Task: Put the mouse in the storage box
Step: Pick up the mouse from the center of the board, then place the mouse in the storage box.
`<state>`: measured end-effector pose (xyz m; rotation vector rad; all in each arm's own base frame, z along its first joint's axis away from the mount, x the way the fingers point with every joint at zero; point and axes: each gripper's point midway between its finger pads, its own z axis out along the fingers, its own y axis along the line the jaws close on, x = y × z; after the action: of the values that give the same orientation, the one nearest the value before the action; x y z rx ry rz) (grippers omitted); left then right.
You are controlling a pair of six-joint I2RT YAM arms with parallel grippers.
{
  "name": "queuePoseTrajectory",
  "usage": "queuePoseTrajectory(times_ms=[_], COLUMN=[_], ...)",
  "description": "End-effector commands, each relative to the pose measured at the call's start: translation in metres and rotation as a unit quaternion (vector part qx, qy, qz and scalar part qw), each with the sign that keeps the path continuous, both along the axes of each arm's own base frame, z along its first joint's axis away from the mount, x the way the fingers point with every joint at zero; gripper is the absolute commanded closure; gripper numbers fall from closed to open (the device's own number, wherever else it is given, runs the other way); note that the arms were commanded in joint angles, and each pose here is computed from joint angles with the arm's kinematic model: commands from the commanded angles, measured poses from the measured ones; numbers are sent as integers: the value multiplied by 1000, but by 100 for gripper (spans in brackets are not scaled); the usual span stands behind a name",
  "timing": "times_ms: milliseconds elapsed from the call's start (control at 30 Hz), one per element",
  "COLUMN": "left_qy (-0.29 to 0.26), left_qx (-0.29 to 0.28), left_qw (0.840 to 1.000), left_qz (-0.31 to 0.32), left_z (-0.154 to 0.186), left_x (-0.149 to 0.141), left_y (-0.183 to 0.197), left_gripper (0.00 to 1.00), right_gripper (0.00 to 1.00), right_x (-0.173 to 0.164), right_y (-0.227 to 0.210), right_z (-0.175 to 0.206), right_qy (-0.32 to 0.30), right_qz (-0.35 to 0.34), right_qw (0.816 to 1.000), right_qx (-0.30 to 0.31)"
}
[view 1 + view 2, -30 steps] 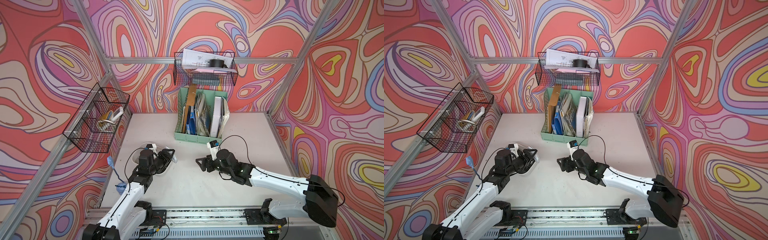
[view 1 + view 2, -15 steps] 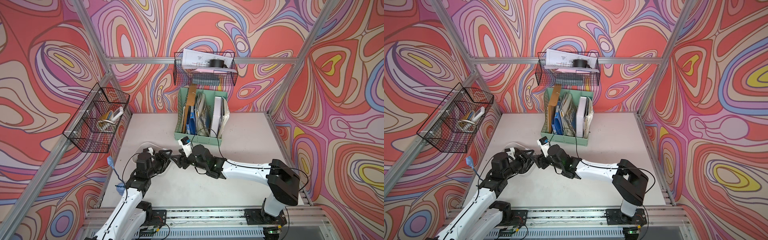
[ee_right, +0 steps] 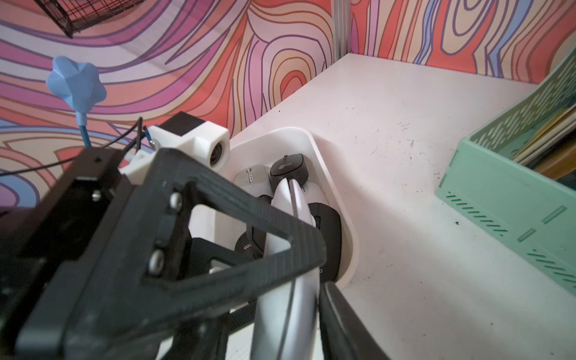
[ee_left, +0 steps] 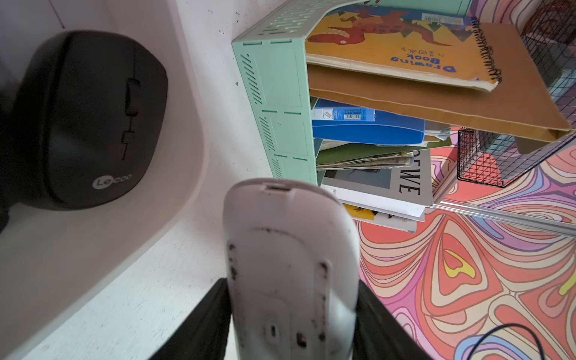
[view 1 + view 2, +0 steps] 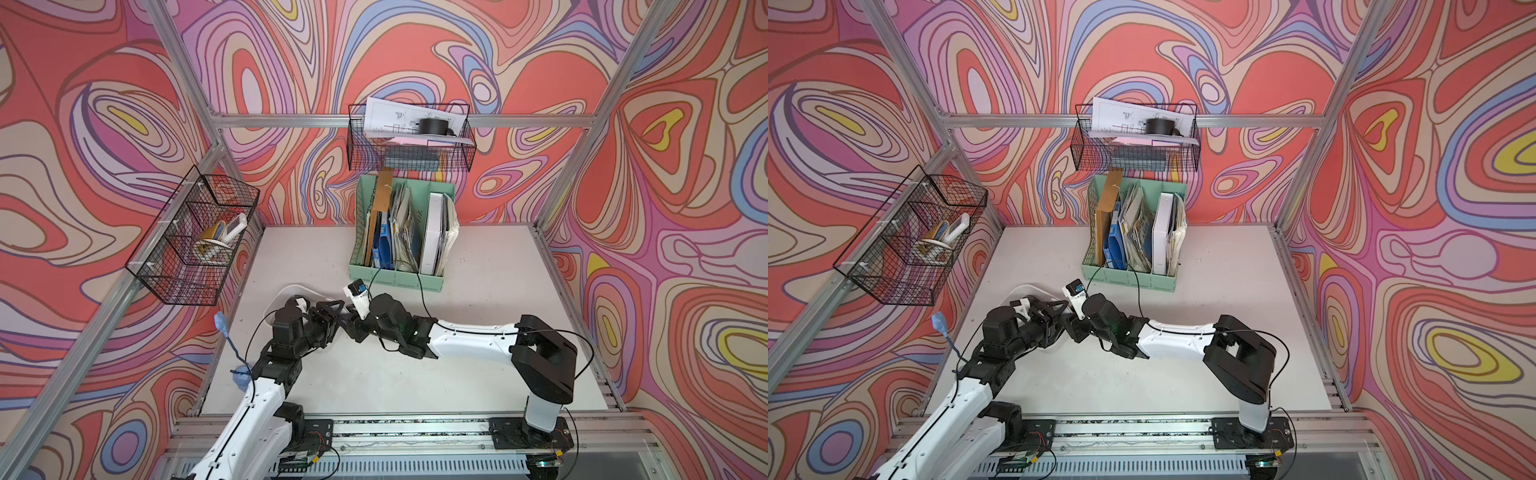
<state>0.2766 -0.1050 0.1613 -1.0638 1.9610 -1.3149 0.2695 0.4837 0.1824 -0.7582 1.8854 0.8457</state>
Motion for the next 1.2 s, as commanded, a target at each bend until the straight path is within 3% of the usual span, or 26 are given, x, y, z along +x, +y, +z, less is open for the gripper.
queuePoseTrajectory(times_ms=[0, 200, 300, 433, 567, 733, 933, 1167], left_qy=[-15, -23, -24, -1, 45, 6, -52, -81], left_qx=[-11, -1, 15, 95, 229, 324, 380, 408], left_qw=[1000, 1000, 1000, 995, 970, 937, 899, 873], left_qz=[-9, 0, 1, 18, 62, 132, 210, 256], left_z=[7, 13, 18, 33, 56, 112, 166, 187], left_x=[-2, -3, -2, -9, -29, -54, -89, -117], left_y=[-4, 0, 2, 20, 61, 102, 138, 158], left_gripper=[36, 31, 20, 7, 4, 3, 1, 1], right_gripper=[62, 81, 86, 90, 92, 92, 92, 91], right_x=[8, 15, 20, 29, 39, 41, 39, 29], right_y=[9, 7, 4, -1, 2, 19, 49, 80], right_z=[0, 3, 4, 6, 9, -6, -23, -33], right_qy=[-9, -23, -28, -45, -72, -136, -216, -307], right_qz=[-14, -39, -55, -78, -89, -79, -43, 10], right_qw=[1000, 999, 998, 995, 991, 978, 954, 914], right_qx=[-1, -11, -18, -38, -67, -136, -203, -263])
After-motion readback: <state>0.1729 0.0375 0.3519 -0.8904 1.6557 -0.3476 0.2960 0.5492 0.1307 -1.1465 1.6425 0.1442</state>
